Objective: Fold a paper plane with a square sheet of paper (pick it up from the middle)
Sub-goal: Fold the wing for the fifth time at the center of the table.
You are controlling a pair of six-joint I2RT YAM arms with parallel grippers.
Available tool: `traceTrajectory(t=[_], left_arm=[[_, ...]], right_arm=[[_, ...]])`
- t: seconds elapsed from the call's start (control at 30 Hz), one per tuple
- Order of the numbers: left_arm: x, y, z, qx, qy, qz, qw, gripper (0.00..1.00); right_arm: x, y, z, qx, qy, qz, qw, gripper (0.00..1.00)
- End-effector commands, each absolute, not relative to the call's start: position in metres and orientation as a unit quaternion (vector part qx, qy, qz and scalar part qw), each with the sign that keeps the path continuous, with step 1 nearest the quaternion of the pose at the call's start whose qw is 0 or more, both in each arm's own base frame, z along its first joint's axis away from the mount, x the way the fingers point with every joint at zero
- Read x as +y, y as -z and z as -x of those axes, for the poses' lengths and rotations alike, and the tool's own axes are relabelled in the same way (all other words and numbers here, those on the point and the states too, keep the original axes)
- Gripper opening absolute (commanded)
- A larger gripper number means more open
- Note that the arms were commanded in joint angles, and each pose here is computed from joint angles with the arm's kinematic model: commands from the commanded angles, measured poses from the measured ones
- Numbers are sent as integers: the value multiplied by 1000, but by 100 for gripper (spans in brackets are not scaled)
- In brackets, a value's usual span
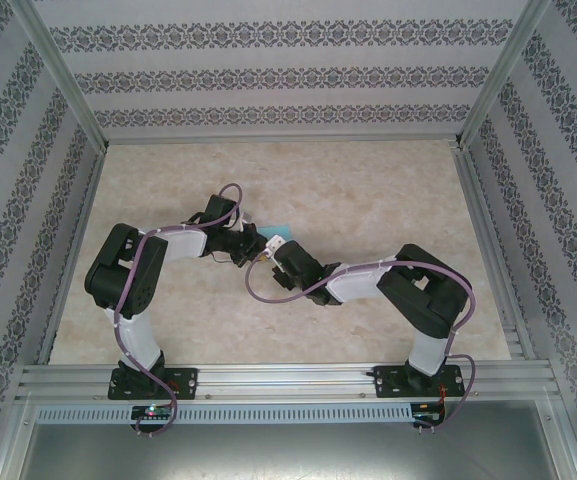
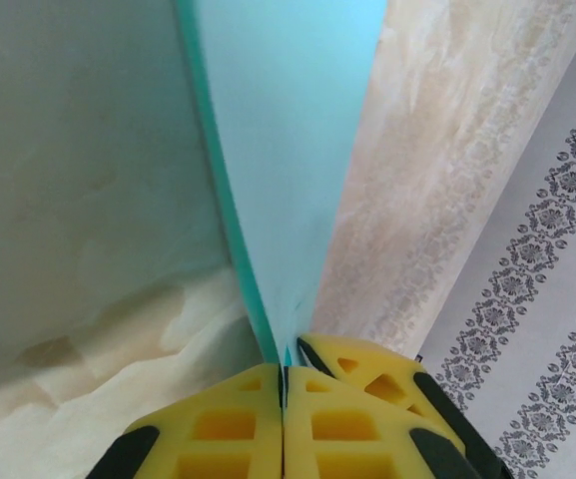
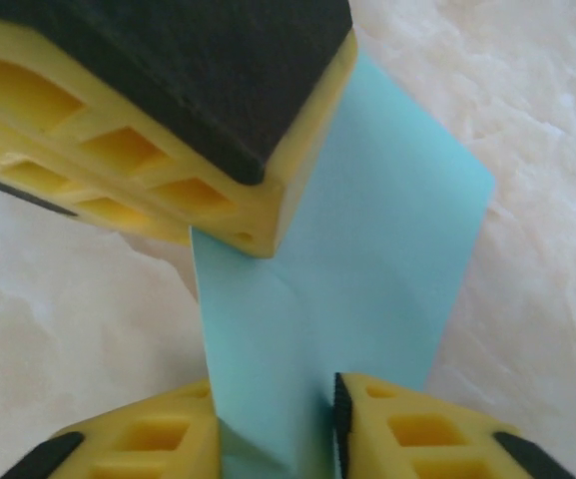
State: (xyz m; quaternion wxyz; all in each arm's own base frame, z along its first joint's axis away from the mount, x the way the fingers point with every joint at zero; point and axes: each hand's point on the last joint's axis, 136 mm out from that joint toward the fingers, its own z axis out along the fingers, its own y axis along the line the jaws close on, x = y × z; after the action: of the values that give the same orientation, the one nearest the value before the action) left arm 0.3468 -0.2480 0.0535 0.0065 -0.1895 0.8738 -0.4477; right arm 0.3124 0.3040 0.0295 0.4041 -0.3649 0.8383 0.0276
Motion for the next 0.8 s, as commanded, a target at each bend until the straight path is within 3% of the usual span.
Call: traceTrajectory(t=[0.0, 0.3, 0.5, 0.77], left_arm=[[-252, -74, -349, 873, 451, 183, 14, 13], [-219, -97, -364, 876, 436, 196, 59, 38], [-188, -107, -366, 882, 407, 214, 103, 46], [-182, -101, -357, 875, 416, 212, 129, 47]], right_arm=[[303, -33, -317, 834, -14, 359, 418, 27], [304, -35, -307, 839, -48, 353, 411, 14], [309, -35, -303, 848, -103, 331, 401, 11], [308, -42, -304, 857, -186, 285, 386, 9]])
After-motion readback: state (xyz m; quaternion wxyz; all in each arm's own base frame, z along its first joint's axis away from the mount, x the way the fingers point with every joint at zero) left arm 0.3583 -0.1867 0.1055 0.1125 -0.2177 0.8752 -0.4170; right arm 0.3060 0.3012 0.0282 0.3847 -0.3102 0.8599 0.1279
